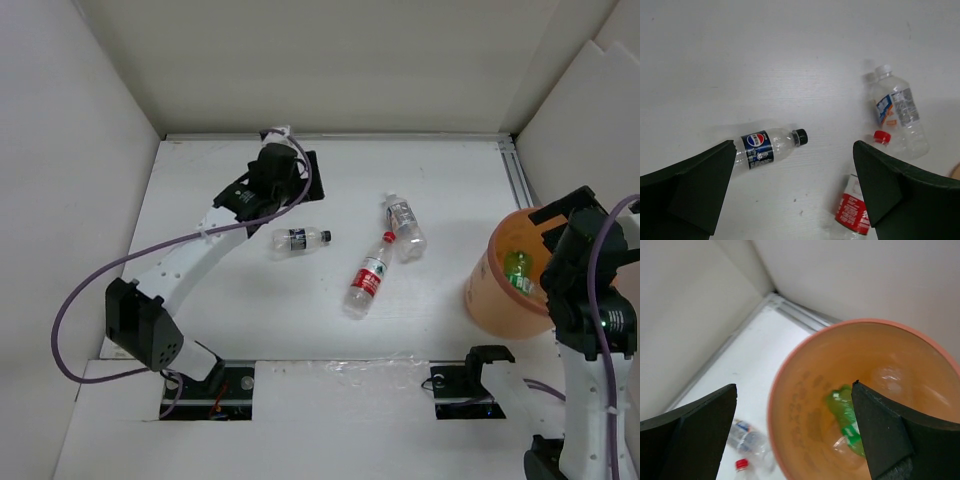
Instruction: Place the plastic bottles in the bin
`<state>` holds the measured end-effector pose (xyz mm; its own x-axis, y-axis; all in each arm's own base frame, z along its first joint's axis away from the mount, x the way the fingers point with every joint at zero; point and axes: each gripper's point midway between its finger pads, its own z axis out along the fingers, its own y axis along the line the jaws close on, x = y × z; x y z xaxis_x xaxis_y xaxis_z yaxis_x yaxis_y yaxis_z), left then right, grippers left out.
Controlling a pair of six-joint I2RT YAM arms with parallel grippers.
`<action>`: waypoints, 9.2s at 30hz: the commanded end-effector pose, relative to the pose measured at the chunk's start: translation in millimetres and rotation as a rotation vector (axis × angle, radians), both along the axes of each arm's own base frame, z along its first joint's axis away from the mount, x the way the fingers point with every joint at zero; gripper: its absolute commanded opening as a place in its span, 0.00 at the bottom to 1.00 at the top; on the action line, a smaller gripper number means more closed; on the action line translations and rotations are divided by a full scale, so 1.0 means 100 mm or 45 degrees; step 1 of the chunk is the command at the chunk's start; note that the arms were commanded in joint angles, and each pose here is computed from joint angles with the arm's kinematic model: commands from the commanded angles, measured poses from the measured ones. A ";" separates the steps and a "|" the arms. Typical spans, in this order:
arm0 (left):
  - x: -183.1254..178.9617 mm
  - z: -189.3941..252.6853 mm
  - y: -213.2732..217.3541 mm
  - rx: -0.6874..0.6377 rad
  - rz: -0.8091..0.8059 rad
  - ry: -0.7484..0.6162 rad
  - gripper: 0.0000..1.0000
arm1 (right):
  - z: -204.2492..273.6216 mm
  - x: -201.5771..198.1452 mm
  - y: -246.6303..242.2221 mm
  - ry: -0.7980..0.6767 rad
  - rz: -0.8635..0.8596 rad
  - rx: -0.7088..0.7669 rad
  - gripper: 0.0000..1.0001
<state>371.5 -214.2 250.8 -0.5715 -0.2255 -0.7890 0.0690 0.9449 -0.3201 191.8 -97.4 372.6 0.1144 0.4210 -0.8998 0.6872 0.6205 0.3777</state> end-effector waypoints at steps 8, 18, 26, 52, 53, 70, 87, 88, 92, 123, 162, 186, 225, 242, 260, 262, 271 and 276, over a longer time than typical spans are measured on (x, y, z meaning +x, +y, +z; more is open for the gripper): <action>-0.27 -0.26 -0.52 0.568 -0.433 -0.042 1.00 | 0.32 0.58 1.01 -0.182 0.838 -0.059 1.00; -0.11 -1.00 -0.57 0.724 -0.652 0.044 1.00 | 0.35 0.50 1.52 -0.251 1.231 -0.099 1.00; 0.07 -1.34 -0.56 0.769 -0.729 0.123 1.00 | 0.26 0.44 1.64 -0.259 1.320 -0.104 1.00; 0.08 -2.28 0.00 0.809 -0.602 0.555 0.97 | 0.25 0.39 1.74 -0.264 1.380 -0.099 1.00; 0.11 -2.28 0.05 0.808 -0.569 0.560 0.95 | 0.25 0.39 1.74 -0.264 1.380 -0.099 1.00; 0.70 -1.37 0.03 0.612 -0.205 0.369 0.00 | 0.30 0.53 1.96 -0.262 1.506 -0.081 0.99; 0.17 1.56 -0.51 -0.304 -0.341 -0.421 0.00 | 0.41 0.43 3.36 -0.498 2.267 0.027 1.00; 0.07 1.68 -0.55 -0.343 -0.368 -0.460 0.00 | 0.41 0.47 3.47 -0.494 2.293 0.037 1.00; -0.26 2.11 -0.62 -0.511 -0.489 -0.571 0.00 | 0.45 0.55 3.89 -0.515 2.302 0.021 1.00; -0.64 2.16 -0.25 -0.545 -0.431 -0.742 1.00 | 0.30 1.07 1.89 -0.238 1.029 0.149 0.00; -0.71 -1.55 -1.68 0.310 -0.493 0.233 0.98 | 0.09 0.31 0.61 -0.158 0.597 -0.020 1.00; -0.57 0.33 -0.87 -0.254 -0.098 -0.289 0.00 | 0.08 0.54 2.81 -0.301 2.025 0.024 1.00; -0.68 2.15 -0.47 -0.467 -0.131 -0.841 1.00 | 0.13 1.15 1.84 -0.235 1.116 0.123 0.00; -0.18 0.89 -1.74 -0.324 -0.402 -0.326 1.00 | -0.38 -0.44 -0.15 -0.312 -0.232 0.243 1.00; -0.08 -0.38 -2.21 -0.217 -0.285 0.079 1.00 | -0.30 -0.18 -0.05 -0.224 -0.083 0.192 1.00; -0.03 -0.38 -2.28 -0.220 -0.277 0.091 1.00 | -0.15 -0.13 0.05 -0.307 0.026 0.169 1.00; 0.39 -0.89 -2.39 -0.268 -0.094 0.264 1.00 | 0.04 0.10 0.58 -0.362 0.485 0.111 1.00; 0.56 -1.06 -2.57 -0.316 -0.082 0.294 1.00 | 0.06 0.26 0.94 -0.371 0.788 0.054 1.00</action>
<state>418.5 -464.5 130.8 -0.7526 -0.2915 -0.5904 0.0595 0.8629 -0.5019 207.1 -31.6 360.1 0.1068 0.5650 -0.8181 0.2695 0.7756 0.5708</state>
